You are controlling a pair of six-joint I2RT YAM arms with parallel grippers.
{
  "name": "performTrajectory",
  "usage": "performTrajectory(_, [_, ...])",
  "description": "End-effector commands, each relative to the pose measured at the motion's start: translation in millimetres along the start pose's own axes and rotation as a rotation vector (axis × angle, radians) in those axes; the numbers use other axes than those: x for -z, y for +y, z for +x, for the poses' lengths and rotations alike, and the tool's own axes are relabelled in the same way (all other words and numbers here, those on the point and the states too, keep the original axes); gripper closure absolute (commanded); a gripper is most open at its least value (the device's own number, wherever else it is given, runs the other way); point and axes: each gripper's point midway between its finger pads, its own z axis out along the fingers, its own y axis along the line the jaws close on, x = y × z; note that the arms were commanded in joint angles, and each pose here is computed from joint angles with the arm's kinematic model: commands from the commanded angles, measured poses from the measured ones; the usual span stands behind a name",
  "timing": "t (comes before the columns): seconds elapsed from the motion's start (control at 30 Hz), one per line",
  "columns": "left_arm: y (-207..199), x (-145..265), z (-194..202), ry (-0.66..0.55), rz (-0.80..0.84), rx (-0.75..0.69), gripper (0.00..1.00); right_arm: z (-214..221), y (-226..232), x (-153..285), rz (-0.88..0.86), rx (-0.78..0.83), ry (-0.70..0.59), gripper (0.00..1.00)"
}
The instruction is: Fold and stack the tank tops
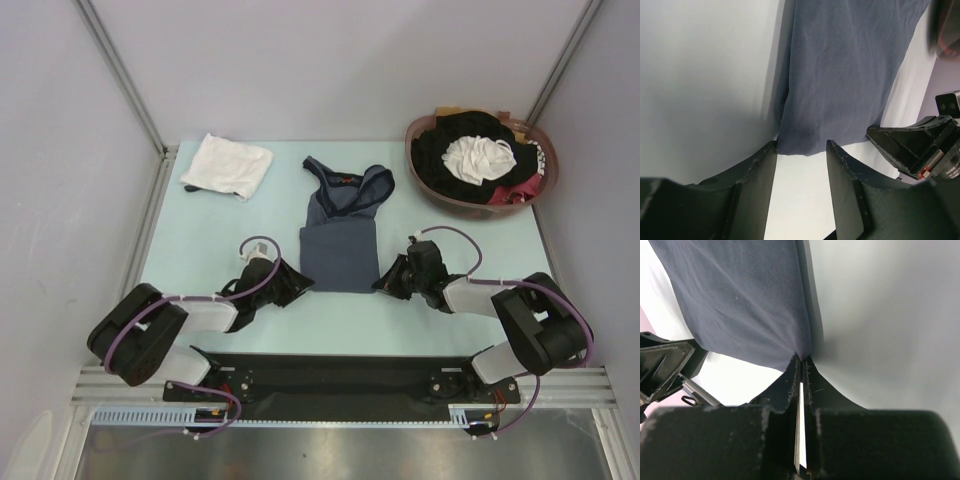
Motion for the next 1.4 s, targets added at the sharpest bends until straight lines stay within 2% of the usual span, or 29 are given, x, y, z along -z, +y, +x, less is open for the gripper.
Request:
performTrajectory(0.0, [45,-1,17,0.064,-0.182,-0.011,0.49,0,1,1,0.0,0.022,-0.005,1.0])
performTrajectory(0.17, [52,-4,13,0.058,-0.231,-0.003,0.51,-3,7,7,-0.013,0.03,-0.024,1.0])
performTrajectory(0.23, [54,-7,10,0.051,-0.236,0.006,0.61,-2,6,9,-0.012,0.033,-0.026,1.0])
performTrajectory(0.27, [55,-7,9,0.054,-0.235,0.013,0.72,-3,7,10,-0.012,0.033,-0.03,1.0])
performTrajectory(0.33, [55,-10,5,0.047,-0.218,0.022,0.83,-3,8,10,-0.014,0.039,-0.03,1.0])
performTrajectory(0.37, [56,-9,6,0.058,-0.207,0.029,0.95,-3,8,10,-0.013,0.039,-0.029,1.0])
performTrajectory(0.4, [53,-11,3,0.05,-0.186,0.033,1.0,-3,7,10,-0.011,0.043,-0.028,1.0])
performTrajectory(0.47, [49,-11,-3,0.036,-0.168,0.026,1.0,-5,11,10,-0.019,0.064,-0.032,1.0])
performTrajectory(0.7, [16,4,-32,-0.044,-0.177,-0.151,1.0,-12,31,20,-0.054,0.163,-0.023,1.0])
performTrajectory(0.93, [-42,25,-54,-0.053,-0.115,-0.232,1.0,-55,103,53,-0.169,0.264,-0.097,1.0])
performTrajectory(1.03, [-82,42,-74,-0.076,-0.078,-0.269,1.0,-68,122,68,-0.184,0.263,-0.091,1.0])
performTrajectory(1.07, [-115,51,-88,-0.107,-0.025,-0.28,1.0,-78,138,79,-0.198,0.266,-0.096,1.0])
performTrajectory(1.13, [-132,66,-102,-0.115,-0.028,-0.296,1.0,-92,159,94,-0.226,0.277,-0.121,1.0])
performTrajectory(1.27, [-208,117,-144,-0.2,0.09,-0.322,1.0,-125,210,135,-0.28,0.305,-0.163,1.0])
performTrajectory(1.3, [-220,127,-149,-0.213,0.106,-0.337,1.0,-136,234,155,-0.332,0.326,-0.204,1.0])
performTrajectory(1.37, [-257,158,-163,-0.265,0.178,-0.355,1.0,-140,254,177,-0.373,0.345,-0.224,1.0])
